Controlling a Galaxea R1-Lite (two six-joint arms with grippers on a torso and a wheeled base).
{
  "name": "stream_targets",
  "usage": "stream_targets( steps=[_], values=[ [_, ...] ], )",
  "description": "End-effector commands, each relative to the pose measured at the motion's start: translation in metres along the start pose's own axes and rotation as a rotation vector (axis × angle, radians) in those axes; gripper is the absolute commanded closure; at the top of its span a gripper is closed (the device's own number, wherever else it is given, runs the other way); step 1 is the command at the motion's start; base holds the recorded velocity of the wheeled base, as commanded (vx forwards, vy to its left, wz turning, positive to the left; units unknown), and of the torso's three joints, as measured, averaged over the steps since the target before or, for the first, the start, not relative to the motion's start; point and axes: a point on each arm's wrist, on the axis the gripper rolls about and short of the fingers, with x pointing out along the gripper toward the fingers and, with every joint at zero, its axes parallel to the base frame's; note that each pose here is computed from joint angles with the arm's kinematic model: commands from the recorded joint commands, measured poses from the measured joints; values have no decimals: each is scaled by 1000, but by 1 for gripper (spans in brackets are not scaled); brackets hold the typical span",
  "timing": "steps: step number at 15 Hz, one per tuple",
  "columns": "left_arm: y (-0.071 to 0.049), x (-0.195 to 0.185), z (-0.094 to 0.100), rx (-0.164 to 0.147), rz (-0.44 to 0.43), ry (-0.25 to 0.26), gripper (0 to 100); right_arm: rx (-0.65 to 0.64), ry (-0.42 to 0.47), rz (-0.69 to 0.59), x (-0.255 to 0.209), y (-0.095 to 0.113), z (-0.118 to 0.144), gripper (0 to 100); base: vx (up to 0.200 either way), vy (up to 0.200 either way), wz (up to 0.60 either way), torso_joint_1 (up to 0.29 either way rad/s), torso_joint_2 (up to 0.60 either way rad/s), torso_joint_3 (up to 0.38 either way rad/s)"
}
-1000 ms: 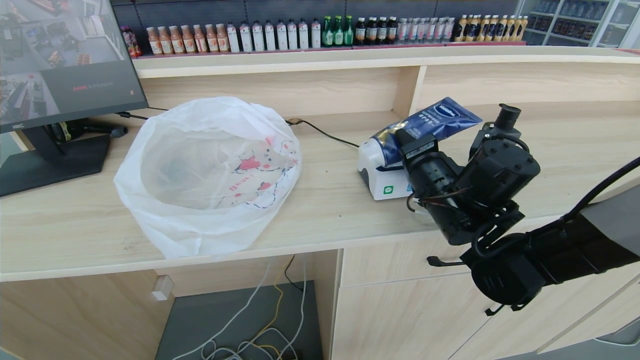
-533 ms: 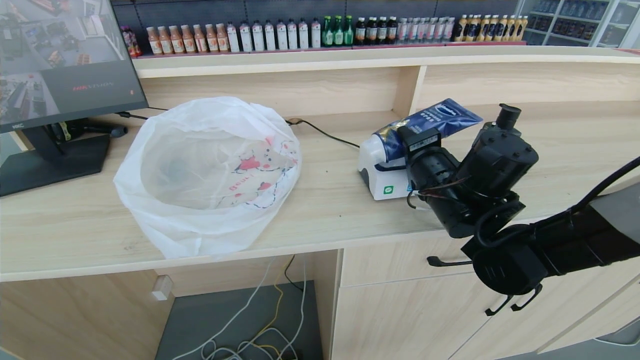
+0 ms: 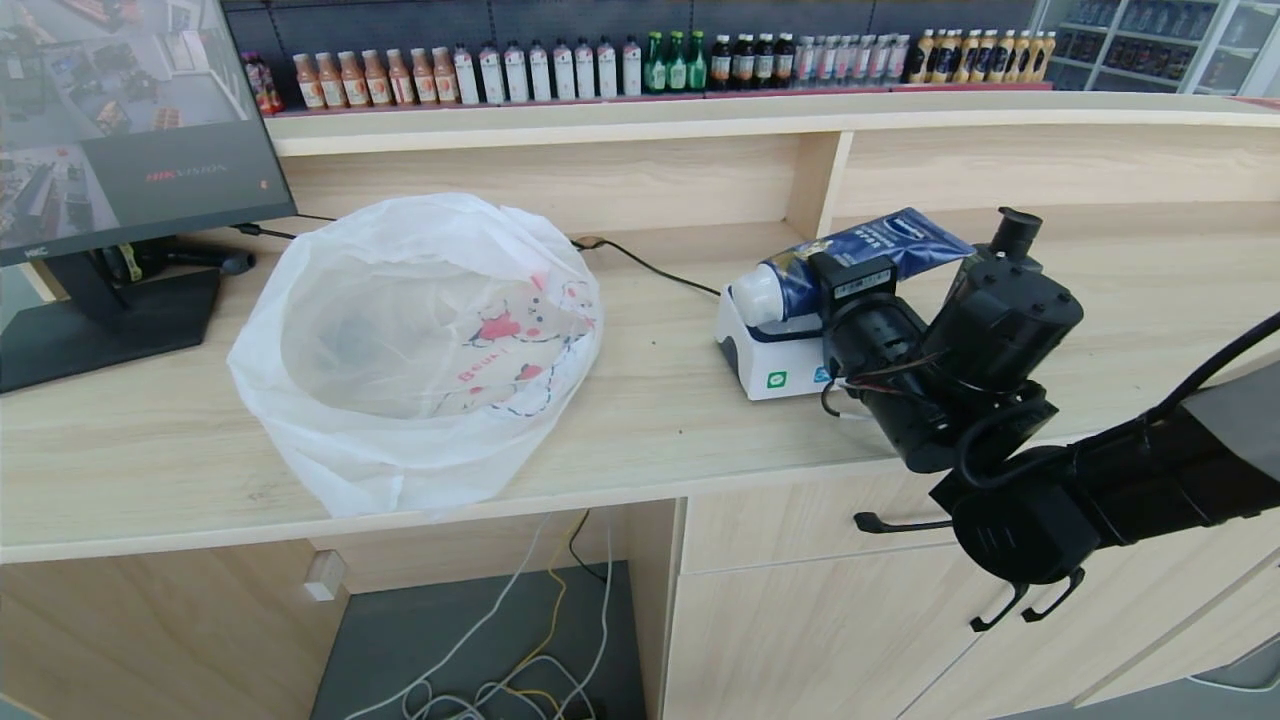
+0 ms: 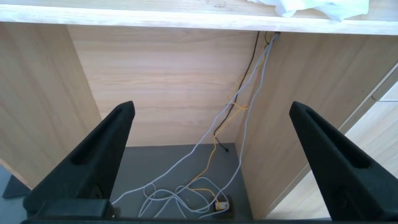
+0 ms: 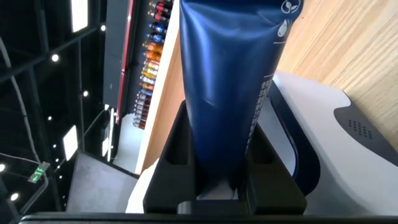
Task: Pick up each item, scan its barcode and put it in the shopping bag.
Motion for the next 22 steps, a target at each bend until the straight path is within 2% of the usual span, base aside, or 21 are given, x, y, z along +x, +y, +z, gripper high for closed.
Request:
stream_targets(
  steps=[1,13,17,19,22],
  values=[
    [0,0,0,-1,0,0,0,1,0,-3,0,-1,0,100,0,0,0,0,0,0],
    [0,0,0,-1,2,0,0,36,-9,19,0,4,2,100,0,0,0,0,0,0],
    [0,0,0,-1,2,0,0,65,-29,96,-5,30,10,100,0,0,0,0,0,0],
    [0,0,0,-1,0,0,0,81,-9,155,-17,55,11,100,0,0,0,0,0,0],
    [0,0,0,-1,2,0,0,-28,21,266,-30,82,7,100,0,0,0,0,0,0]
  ],
)
